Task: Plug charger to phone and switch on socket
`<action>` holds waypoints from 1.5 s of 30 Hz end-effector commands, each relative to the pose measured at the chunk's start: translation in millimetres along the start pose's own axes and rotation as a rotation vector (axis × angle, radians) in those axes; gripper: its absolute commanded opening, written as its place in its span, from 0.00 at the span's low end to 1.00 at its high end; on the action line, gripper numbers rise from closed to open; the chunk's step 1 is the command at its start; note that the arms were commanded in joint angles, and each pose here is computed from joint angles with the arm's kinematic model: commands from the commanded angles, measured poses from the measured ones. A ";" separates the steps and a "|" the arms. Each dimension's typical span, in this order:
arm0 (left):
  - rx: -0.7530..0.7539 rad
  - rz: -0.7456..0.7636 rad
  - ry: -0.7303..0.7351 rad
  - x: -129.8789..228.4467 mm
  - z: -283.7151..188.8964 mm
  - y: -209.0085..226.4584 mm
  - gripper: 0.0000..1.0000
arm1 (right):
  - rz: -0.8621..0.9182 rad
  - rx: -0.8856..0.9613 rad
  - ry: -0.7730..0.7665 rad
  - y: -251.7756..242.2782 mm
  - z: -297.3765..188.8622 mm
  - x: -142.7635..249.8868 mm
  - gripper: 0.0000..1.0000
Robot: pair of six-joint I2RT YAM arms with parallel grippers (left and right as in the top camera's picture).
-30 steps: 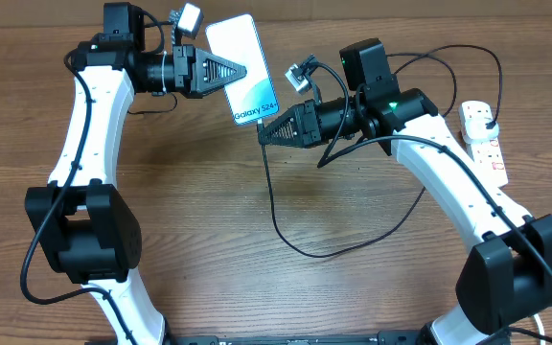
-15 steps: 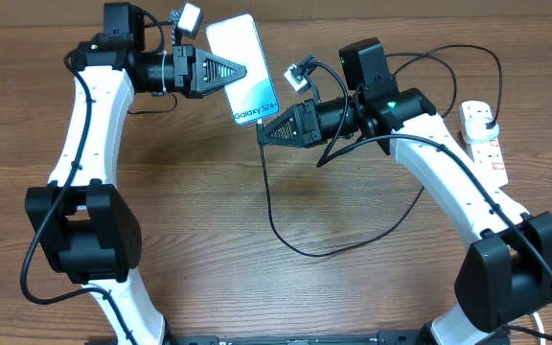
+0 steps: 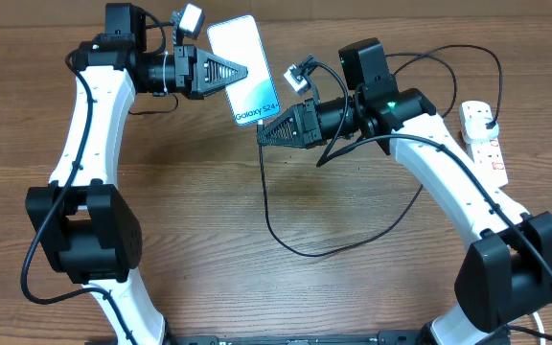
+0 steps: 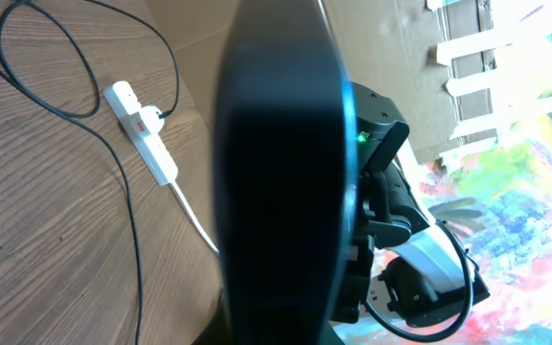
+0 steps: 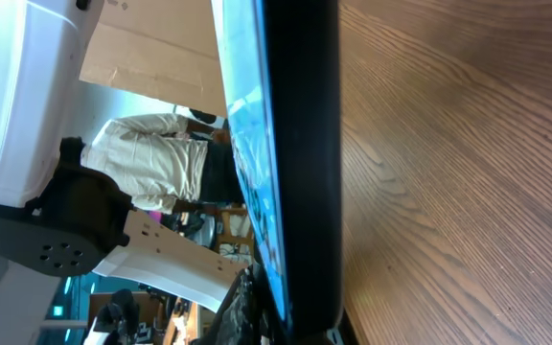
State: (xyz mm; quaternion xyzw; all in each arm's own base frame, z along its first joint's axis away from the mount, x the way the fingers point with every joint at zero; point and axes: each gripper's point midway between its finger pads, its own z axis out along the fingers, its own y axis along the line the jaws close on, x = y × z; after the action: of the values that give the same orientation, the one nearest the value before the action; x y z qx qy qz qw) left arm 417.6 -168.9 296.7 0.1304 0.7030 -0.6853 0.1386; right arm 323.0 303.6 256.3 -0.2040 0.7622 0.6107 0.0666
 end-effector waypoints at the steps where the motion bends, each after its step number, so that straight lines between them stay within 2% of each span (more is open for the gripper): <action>1: 0.045 0.011 0.020 2.2 8.6 -13.8 0.04 | -0.017 -0.039 -0.003 5.6 -5.8 -3.4 0.04; 12: 0.055 0.014 0.044 6.6 19.2 -15.9 0.05 | 0.001 -0.036 -0.001 3.9 -7.2 -2.1 0.04; 21: 0.055 0.017 0.044 6.6 19.2 -15.9 0.05 | 0.033 -0.056 -0.042 -3.6 -38.1 -6.3 0.04; 32: 0.059 0.009 0.055 8.8 23.9 -16.8 0.04 | 0.026 -0.033 -0.035 -5.6 -31.3 -5.0 0.04; 45: 0.056 -0.083 0.056 8.0 23.3 -16.7 0.04 | 0.028 0.039 -0.054 -17.1 -28.6 -8.3 0.04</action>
State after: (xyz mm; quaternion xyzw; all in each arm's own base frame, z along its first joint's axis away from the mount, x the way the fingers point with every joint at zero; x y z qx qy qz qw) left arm 414.3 -183.5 292.2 0.1258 0.7137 -0.6795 0.1147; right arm 332.1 274.1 257.1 -0.1762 0.7594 0.6233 0.0608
